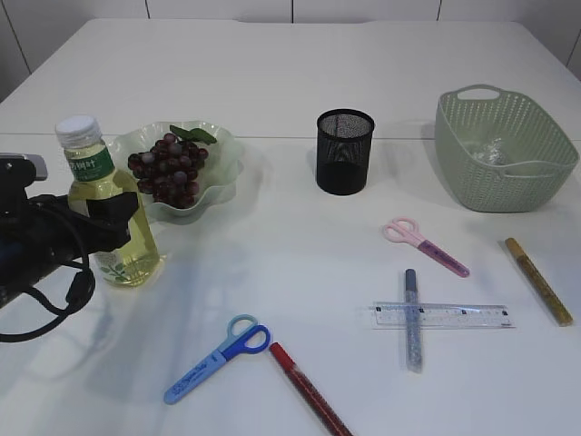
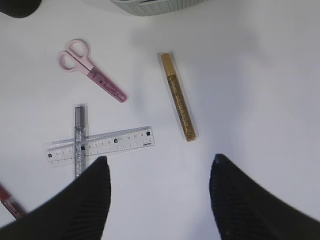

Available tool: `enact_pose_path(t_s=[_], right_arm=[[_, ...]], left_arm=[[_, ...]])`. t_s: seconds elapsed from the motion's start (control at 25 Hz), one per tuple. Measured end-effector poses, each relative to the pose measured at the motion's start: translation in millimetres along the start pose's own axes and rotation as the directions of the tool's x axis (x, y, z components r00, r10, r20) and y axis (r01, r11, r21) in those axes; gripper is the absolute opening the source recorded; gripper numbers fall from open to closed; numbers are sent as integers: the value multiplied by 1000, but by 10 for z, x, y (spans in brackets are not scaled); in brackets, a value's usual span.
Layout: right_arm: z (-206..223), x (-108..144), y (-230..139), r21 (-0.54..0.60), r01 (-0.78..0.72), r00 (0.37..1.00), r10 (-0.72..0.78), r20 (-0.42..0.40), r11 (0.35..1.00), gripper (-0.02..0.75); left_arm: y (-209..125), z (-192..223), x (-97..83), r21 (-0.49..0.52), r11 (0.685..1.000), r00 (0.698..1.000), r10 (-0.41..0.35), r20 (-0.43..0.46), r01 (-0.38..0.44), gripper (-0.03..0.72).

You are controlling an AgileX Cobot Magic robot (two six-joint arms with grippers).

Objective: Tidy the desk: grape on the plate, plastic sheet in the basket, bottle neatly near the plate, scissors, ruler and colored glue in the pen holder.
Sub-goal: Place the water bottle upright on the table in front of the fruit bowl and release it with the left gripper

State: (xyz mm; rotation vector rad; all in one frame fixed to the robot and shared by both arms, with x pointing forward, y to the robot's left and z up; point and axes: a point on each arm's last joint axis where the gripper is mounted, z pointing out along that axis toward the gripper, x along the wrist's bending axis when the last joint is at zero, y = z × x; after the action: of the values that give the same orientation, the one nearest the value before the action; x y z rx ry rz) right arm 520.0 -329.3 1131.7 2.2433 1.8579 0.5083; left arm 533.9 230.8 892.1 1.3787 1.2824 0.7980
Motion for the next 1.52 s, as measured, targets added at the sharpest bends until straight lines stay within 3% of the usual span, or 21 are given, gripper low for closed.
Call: enact_pose_path(t_s=[0.4, 0.72, 1.12, 1.52], right_arm=[[0, 0, 0, 0, 0, 1000, 0, 0, 1000, 490], [0, 0, 0, 0, 0, 1000, 0, 0, 1000, 490], [0, 0, 0, 0, 0, 1000, 0, 0, 1000, 490], [0, 0, 0, 0, 0, 1000, 0, 0, 1000, 490]], left_arm=[[0, 0, -2, 0, 1000, 1000, 1, 2, -1, 454], [9, 0, -20, -9, 1000, 1000, 10, 21, -10, 598], [84, 11, -33, -64, 998, 999, 11, 31, -9, 602], [528, -140, -116, -217, 976, 998, 28, 55, -16, 589]])
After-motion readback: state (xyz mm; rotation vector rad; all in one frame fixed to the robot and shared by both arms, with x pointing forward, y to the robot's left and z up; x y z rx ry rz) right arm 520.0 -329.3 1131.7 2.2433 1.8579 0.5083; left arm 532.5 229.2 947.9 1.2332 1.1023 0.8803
